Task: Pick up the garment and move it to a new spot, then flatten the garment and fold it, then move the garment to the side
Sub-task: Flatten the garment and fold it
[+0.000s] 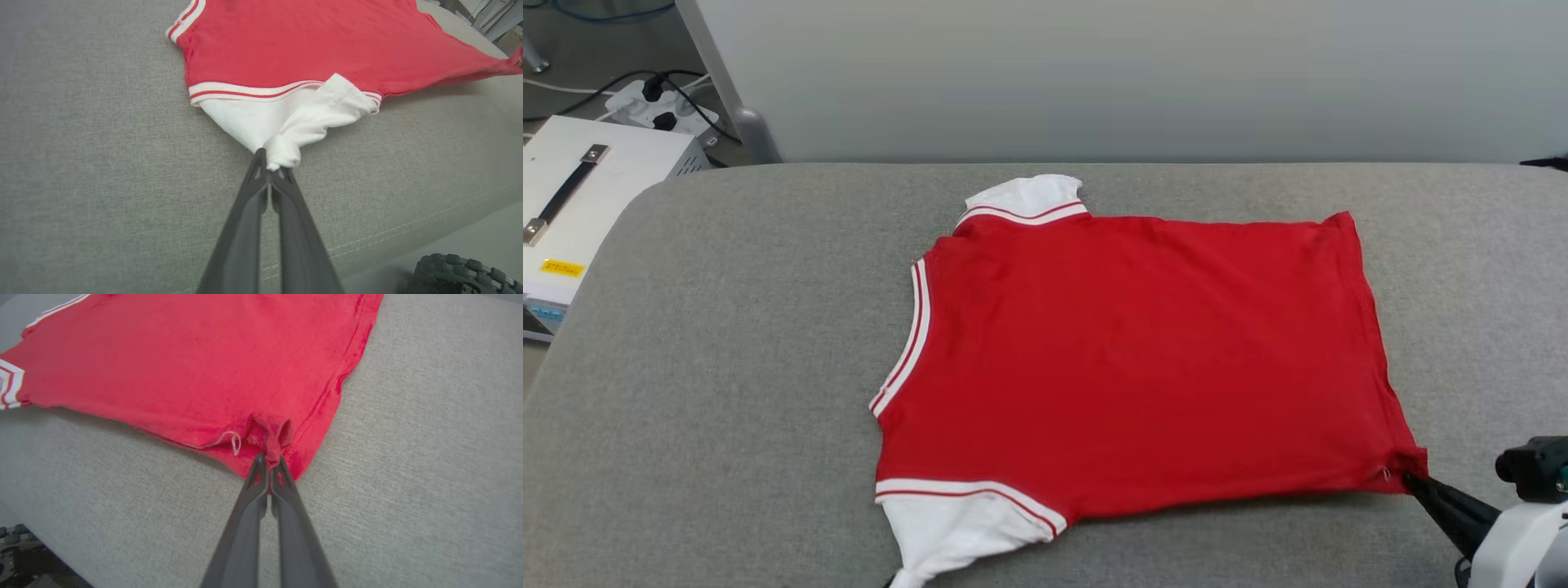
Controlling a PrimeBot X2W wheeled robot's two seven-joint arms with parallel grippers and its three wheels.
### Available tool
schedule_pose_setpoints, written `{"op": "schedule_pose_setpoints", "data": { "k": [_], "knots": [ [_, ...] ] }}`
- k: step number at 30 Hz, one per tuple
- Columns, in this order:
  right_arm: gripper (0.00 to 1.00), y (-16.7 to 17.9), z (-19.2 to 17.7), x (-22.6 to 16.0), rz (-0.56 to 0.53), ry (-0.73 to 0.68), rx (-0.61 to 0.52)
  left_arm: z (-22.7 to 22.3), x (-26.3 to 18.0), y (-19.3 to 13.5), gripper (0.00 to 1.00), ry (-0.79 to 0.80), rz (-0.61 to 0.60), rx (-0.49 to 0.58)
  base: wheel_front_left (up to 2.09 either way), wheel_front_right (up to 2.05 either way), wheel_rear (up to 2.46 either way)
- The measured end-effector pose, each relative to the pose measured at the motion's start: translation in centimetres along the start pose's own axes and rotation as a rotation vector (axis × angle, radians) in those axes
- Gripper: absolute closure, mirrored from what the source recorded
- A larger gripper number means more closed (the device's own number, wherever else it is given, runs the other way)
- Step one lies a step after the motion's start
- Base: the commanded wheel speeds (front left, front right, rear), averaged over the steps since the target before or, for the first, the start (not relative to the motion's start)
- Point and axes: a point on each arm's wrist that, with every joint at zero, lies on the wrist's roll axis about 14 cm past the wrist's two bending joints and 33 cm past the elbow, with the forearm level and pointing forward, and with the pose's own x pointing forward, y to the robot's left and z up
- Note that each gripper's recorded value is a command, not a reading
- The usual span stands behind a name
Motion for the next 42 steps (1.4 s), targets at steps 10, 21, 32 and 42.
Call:
{"op": "schedule_pose_setpoints", "data": {
  "k": [10, 21, 32, 42],
  "knots": [
    [1.0, -0.3, -1.9, -2.0, -0.028, 0.065, 0.04, -1.8, -1.5, -0.9, 1.0, 0.057, 0.002, -0.04, 0.0, 0.0, 0.0],
    [1.0, -0.7, 1.5, -0.2, -0.038, -0.02, 0.08, 6.9, 4.8, 0.0, 1.0, -0.123, -0.114, 0.192, 0.0, 0.0, 0.0],
    [1.0, -2.3, 4.6, 2.8, -0.054, -0.059, 0.087, 12.0, 12.2, 1.1, 1.0, -0.15, -0.187, 0.325, 0.0, 0.0, 0.0],
    [1.0, -4.4, 3.9, 7.0, -0.081, 0.021, 0.122, 9.1, 17.8, 3.2, 1.0, -0.016, -0.204, 0.354, 0.0, 0.0, 0.0]
  ]
}}
